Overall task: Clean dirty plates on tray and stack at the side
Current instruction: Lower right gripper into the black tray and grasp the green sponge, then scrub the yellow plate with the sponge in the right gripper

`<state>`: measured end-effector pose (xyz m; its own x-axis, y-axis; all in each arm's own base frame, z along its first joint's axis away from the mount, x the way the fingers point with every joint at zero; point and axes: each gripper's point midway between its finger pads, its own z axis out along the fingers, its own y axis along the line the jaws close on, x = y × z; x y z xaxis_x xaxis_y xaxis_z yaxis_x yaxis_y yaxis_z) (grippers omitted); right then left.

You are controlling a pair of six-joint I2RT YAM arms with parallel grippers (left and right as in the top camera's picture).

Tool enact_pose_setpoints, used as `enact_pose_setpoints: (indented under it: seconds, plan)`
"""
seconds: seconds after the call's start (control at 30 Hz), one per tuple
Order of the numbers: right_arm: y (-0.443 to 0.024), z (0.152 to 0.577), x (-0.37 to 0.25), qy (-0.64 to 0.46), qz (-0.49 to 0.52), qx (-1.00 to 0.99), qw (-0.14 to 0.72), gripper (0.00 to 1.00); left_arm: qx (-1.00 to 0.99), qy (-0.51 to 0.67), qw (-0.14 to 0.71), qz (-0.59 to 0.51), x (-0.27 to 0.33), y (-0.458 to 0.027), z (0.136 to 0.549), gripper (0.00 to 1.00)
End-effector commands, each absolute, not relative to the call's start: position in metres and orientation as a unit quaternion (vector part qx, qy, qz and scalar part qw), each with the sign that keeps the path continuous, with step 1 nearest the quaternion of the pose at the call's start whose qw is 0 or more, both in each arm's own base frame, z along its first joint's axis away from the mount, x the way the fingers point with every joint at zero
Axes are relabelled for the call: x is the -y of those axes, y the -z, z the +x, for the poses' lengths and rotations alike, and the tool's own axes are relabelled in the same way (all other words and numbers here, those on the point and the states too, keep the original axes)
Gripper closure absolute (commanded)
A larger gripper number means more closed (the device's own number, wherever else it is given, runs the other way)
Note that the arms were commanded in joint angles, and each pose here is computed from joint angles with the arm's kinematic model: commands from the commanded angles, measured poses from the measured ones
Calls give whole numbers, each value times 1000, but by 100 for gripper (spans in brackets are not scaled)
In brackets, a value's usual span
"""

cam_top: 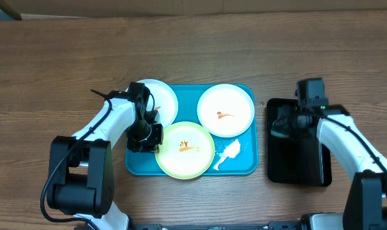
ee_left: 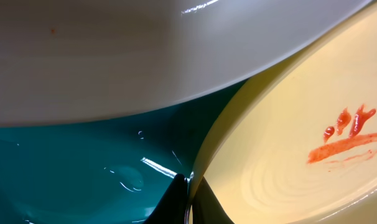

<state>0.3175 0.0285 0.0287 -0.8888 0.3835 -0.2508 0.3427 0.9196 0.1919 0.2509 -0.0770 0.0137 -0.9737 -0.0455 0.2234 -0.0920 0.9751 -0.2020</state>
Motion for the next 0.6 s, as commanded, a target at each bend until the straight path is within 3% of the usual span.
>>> enact_pose_setpoints:
  seconds: [0.0,0.23,0.57]
  plan:
    - [-9,303,-28,-73,202,-968,131,96,990,-104,90,42,77,-22,259,94]
    - [8,291,-27,-73,199,-968,131,96,990,-104,90,42,77,-22,259,94]
    - [-58,338,-28,-75,189,-966,160,96,990,-104,90,42,77,-22,259,95]
